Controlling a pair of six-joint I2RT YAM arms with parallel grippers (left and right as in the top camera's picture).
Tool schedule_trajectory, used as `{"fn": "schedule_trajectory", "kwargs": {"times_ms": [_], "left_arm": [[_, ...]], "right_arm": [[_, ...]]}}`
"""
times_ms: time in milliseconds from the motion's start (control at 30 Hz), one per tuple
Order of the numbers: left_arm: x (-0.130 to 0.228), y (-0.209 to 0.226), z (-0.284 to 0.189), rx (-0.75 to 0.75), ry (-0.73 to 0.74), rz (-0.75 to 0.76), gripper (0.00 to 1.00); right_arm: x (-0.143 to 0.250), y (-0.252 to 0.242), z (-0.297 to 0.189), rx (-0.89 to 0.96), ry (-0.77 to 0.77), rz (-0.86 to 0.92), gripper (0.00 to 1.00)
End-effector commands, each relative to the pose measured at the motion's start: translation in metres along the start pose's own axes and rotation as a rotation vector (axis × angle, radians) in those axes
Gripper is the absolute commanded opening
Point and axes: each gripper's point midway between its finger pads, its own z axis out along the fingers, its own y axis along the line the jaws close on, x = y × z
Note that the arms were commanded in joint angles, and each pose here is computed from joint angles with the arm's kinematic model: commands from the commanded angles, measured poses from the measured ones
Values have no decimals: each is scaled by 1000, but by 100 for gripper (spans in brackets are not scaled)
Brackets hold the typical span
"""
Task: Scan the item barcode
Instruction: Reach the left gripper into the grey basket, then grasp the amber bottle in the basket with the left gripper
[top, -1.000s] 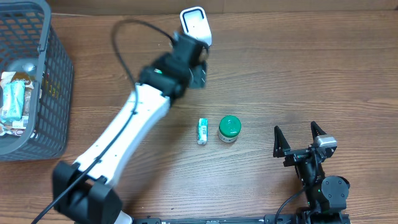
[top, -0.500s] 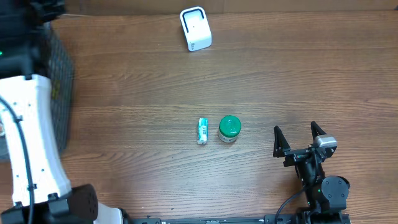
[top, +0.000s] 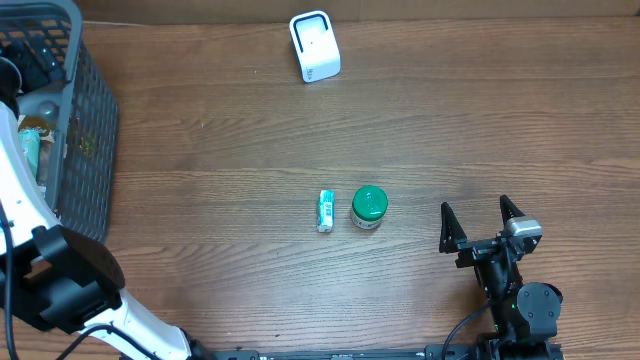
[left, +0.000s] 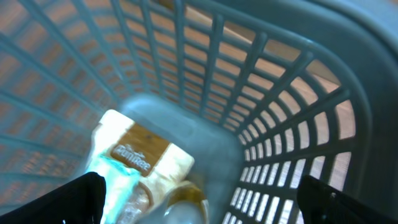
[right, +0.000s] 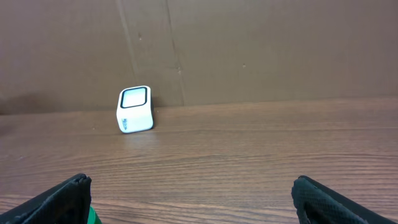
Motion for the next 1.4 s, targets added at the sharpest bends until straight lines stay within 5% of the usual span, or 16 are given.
{"fn": "schedule_trajectory", "kwargs": {"times_ms": [0, 167, 300, 467, 600, 800, 933, 1367], "left_arm": [[26, 5, 26, 43, 101, -2, 100], [65, 13, 58, 37, 242, -23, 98], [97, 21, 82, 31, 348, -48, 86], [92, 11, 82, 140, 326, -82, 86], [94, 11, 83, 140, 335, -80, 71], [92, 11, 83, 140, 328, -78, 64], [74, 8, 68, 150, 278, -74, 47], [-24, -5, -58, 146, -81, -19, 42]], "right_arm": [[2, -2, 0, 9, -1, 0, 100], [3, -2, 0, 9, -1, 0, 100], [2, -2, 0, 9, -1, 0, 100], [2, -2, 0, 9, -1, 0, 100], [2, -2, 0, 9, -1, 0, 100], [2, -2, 0, 9, -1, 0, 100], [2, -2, 0, 9, -1, 0, 100], [2, -2, 0, 9, -1, 0, 100]]}}
